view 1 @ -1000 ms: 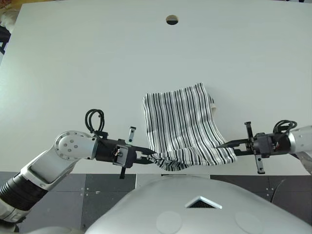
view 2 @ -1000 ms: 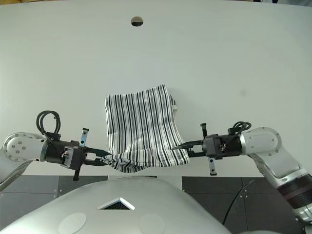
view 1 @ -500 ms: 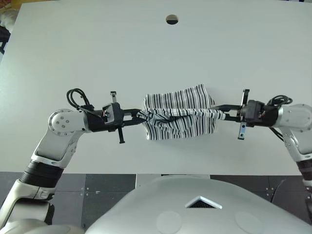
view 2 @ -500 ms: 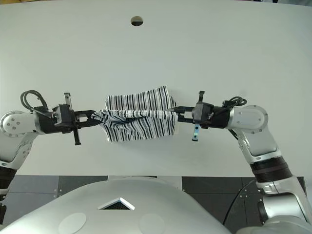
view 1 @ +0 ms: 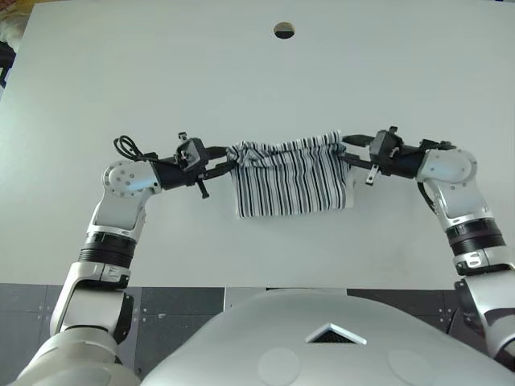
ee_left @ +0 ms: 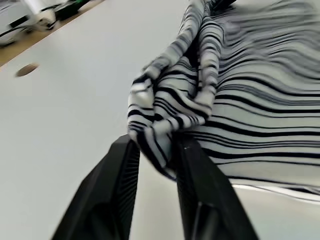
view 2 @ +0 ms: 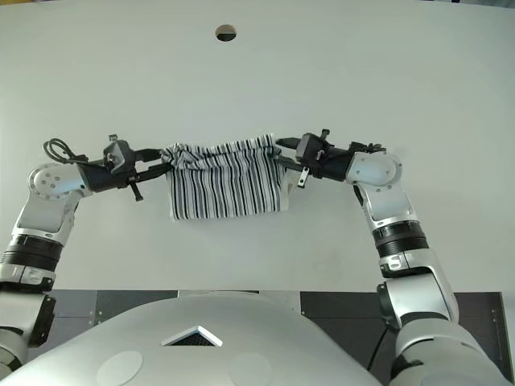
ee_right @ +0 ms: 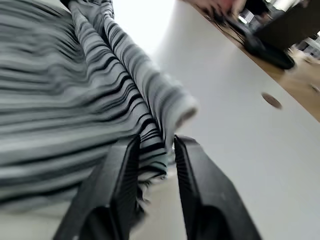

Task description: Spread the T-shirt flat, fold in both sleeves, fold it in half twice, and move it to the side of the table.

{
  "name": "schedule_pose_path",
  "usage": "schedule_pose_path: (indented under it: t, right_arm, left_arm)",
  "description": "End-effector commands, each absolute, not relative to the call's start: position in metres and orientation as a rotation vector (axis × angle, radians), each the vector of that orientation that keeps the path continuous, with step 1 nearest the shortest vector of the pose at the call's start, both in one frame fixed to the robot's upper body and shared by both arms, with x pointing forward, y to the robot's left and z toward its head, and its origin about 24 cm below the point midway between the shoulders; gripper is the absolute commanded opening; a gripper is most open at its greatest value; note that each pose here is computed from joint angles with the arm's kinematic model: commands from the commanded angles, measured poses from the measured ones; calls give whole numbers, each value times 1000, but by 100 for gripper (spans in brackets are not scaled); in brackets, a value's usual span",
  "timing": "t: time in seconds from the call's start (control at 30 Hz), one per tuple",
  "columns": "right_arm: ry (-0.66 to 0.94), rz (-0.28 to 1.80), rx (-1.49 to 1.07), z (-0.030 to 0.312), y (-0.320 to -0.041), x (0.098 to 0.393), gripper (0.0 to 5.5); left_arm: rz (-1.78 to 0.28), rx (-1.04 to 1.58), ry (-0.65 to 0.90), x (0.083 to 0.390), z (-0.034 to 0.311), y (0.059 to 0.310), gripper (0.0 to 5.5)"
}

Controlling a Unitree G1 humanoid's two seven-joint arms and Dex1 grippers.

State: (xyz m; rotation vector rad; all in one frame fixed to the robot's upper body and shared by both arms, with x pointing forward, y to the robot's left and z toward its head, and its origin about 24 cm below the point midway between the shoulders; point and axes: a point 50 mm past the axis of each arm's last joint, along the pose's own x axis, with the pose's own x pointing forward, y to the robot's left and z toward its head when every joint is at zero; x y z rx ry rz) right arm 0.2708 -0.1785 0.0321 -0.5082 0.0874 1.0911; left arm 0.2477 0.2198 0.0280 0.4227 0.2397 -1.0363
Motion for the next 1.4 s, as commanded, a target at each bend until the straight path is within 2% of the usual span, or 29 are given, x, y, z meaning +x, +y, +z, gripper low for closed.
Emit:
schedule_pose_path:
  t: [0.03, 0.17, 0.23, 0.37, 0.43, 0.6, 0.73, 0.8, 0.87, 1.03, 1.13, 1.23, 1.4]
  right_arm:
    - [88, 941, -545, 34, -184, 290, 168]
    - [60, 850, -548, 36, -188, 296, 168]
    - [-58, 811, -543, 50, -183, 297, 168]
    - [-423, 915, -544, 82, -143, 276, 168]
    - [-509, 1003, -578, 83, -121, 262, 168]
    - [-429, 1204, -906, 40, -80, 245, 168]
    - [-235, 1226, -1297, -7, -87, 253, 168]
    - [-134, 1217, -1428, -21, -108, 258, 168]
    - [-35, 1182, -1518, -23, -143, 264, 168]
    - [323, 936, -1734, 10, -284, 277, 168]
    - [564, 747, -1772, 31, -352, 269, 168]
    - [682, 612, -1749, 40, -381, 263, 168]
    - [654, 494, -1705, 47, -383, 271, 168]
  left_arm:
    - [-908, 423, 296, 264, 27, 232, 129]
    - [-827, 214, 376, 271, 32, 238, 129]
    - [-793, 139, 411, 273, 33, 241, 129]
    - [-656, 46, 472, 278, 31, 253, 129]
    - [-574, 16, 484, 282, 30, 260, 129]
    - [-459, -8, 396, 285, 38, 266, 129]
    - [-477, 6, 365, 282, 38, 254, 129]
    - [-464, 28, 346, 282, 38, 253, 129]
    - [-442, 24, 334, 282, 38, 256, 129]
    - [-434, 35, 326, 281, 36, 255, 129]
    - [-421, 32, 311, 284, 36, 253, 129]
    - [-423, 29, 300, 285, 35, 250, 129]
    - [-445, 37, 271, 287, 37, 248, 129]
